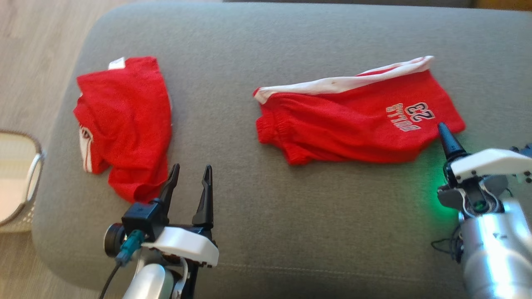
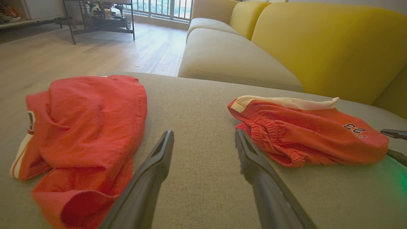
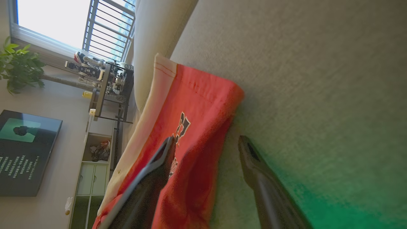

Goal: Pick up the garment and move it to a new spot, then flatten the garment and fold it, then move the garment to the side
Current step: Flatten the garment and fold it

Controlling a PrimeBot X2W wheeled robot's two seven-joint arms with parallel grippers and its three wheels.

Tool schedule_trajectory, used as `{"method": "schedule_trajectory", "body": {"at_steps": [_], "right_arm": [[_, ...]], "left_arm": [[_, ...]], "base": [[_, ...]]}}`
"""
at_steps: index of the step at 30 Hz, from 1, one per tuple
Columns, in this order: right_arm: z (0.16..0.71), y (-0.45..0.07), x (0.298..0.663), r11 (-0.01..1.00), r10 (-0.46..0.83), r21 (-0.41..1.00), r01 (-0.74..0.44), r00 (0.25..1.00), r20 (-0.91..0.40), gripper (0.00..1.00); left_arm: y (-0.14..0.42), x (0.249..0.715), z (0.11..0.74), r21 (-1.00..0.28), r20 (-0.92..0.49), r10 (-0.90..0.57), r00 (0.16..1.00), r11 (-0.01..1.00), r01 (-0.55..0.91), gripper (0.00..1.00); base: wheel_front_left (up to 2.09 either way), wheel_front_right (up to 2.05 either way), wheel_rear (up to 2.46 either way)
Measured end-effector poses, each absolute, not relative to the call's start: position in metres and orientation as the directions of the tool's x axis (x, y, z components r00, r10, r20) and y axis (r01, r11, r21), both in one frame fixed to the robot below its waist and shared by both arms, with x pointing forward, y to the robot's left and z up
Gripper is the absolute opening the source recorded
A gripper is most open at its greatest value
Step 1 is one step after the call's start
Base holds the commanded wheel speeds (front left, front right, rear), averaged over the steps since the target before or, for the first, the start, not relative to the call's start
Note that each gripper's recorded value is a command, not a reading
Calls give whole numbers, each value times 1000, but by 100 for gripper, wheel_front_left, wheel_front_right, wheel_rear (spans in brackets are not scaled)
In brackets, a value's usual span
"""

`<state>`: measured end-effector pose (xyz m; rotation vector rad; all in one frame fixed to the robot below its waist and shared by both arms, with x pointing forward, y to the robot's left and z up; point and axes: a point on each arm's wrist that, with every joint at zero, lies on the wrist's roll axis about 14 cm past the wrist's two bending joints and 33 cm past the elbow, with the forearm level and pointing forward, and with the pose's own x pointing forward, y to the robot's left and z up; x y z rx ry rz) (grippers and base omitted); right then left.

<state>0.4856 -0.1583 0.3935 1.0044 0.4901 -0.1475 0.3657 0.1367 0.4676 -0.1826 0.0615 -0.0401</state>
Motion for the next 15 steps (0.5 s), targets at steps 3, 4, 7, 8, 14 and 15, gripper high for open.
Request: {"method": "schedule_trajectory", "body": {"at_steps": [3,4,7,8,14,15], "right_arm": [[385,-146,496,531,126,764,366,858,-498,100],[384,-145,500,529,129,762,374,852,-508,100],[381,-140,510,530,139,753,391,835,-532,100],[380,-138,512,530,144,750,396,830,-540,100],[378,-132,522,543,153,734,407,812,-564,100],[378,-132,524,550,156,730,405,809,-566,100]], "left_arm": [[145,364,463,-179,-72,-18,997,984,4,100],[148,364,463,-177,-75,-8,997,984,-5,100],[157,365,463,-170,-74,21,997,985,-33,100],[159,366,463,-168,-74,27,997,985,-39,100],[164,369,465,-164,-70,38,997,985,-49,100],[165,370,465,-164,-69,39,997,985,-50,100]], "base": [[0,0,0],[0,0,0],[0,0,0],[0,0,0],[0,0,0],[0,0,0]]}}
